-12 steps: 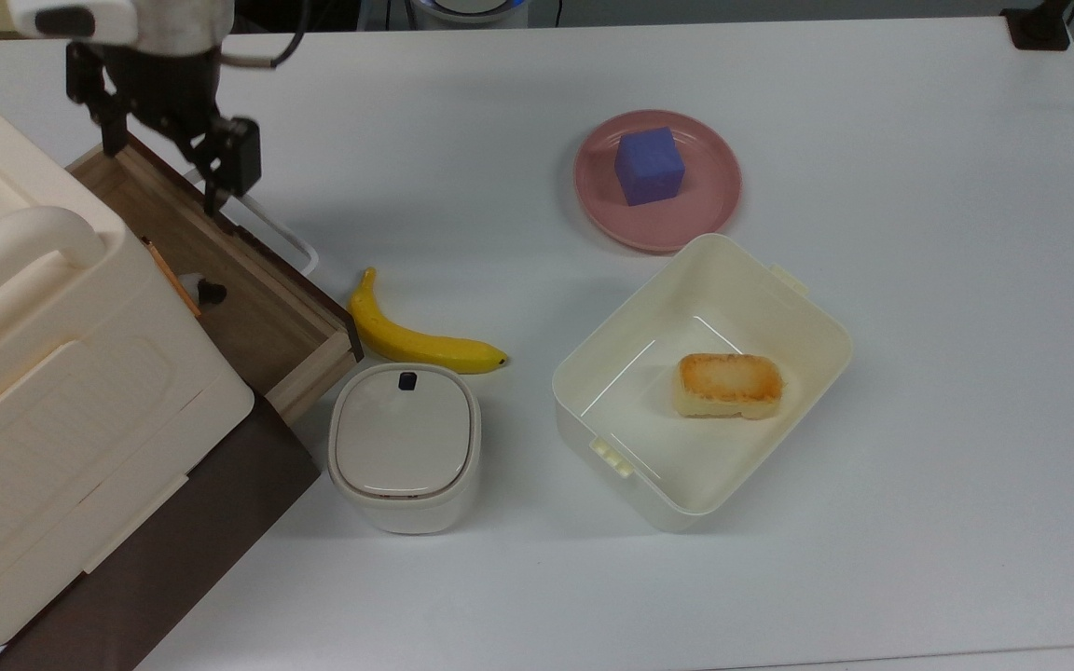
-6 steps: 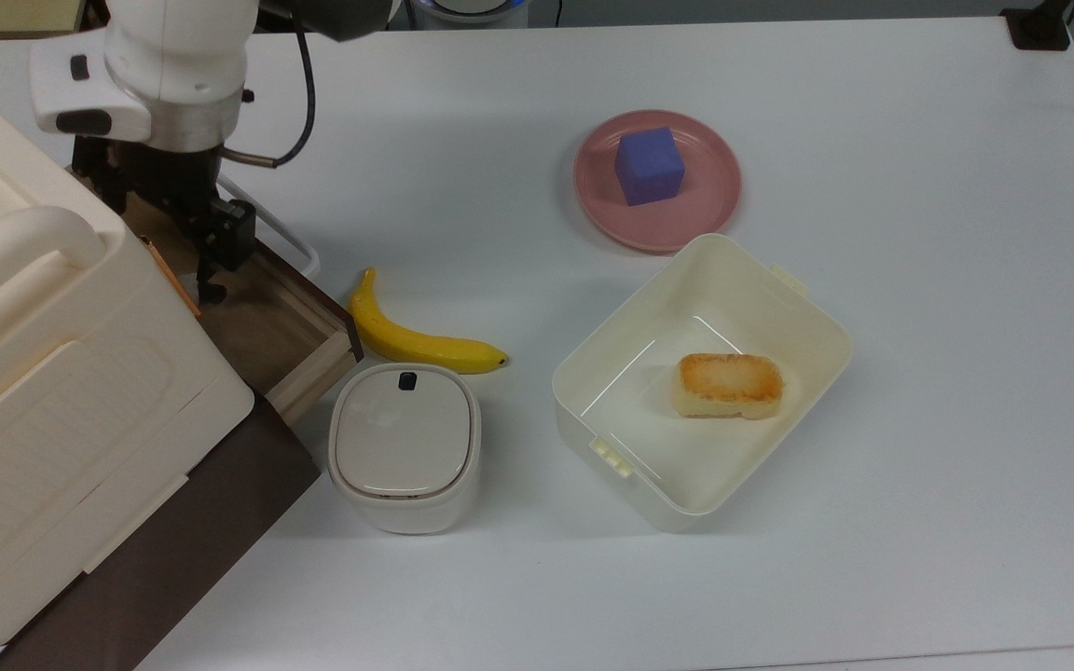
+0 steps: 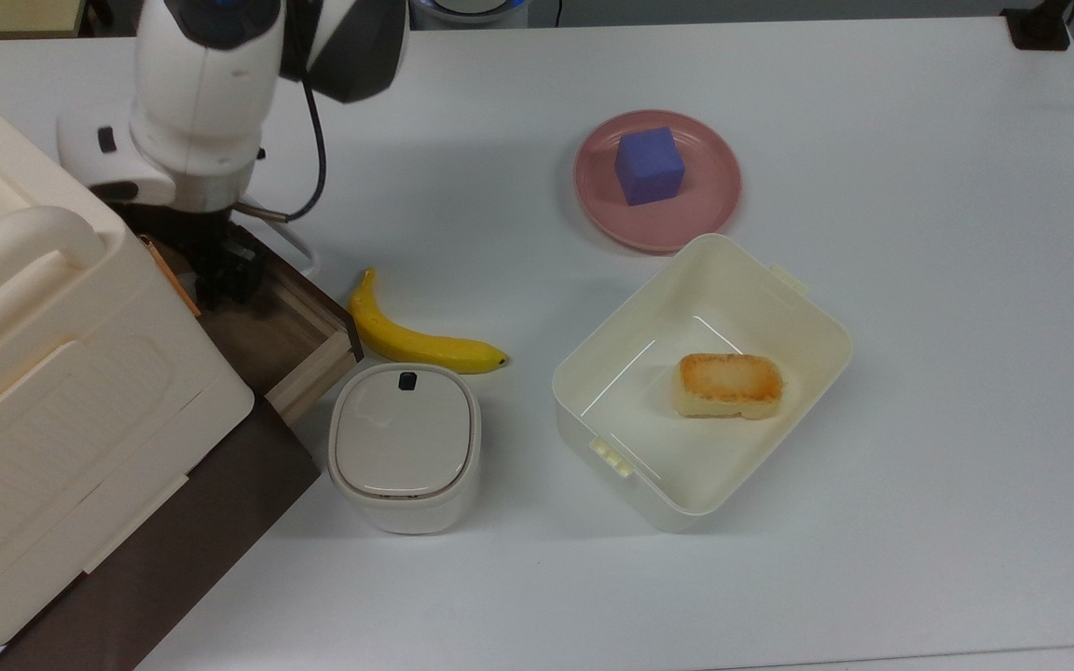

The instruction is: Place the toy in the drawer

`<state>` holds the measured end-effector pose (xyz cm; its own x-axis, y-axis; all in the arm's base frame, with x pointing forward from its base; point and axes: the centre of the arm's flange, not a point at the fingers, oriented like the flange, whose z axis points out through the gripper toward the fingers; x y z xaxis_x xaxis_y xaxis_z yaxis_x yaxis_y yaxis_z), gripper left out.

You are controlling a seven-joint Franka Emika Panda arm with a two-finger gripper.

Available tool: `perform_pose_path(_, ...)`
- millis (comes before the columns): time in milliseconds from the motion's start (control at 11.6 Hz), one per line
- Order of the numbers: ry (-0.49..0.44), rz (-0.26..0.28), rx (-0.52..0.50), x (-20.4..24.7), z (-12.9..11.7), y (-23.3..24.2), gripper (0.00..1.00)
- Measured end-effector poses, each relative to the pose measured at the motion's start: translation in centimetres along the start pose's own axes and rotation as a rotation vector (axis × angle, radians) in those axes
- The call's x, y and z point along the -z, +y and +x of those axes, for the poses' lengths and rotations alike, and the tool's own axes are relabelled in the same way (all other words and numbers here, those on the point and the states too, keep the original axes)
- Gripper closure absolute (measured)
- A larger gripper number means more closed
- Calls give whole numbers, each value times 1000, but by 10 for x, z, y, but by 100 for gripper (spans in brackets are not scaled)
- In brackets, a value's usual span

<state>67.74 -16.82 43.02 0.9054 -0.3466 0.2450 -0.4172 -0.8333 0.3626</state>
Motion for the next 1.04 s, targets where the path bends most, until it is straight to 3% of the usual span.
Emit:
perform_pose_path(259,-1,-11,23,-11,-1,-9,4)
perform_pose_path(691,-1,-9,27,-12,-1,-12,79)
perform_pose_path(777,0,-7,25,-11,-1,-11,84)
perform_pose_path(1036,19,19,-1,6,5,-6,84)
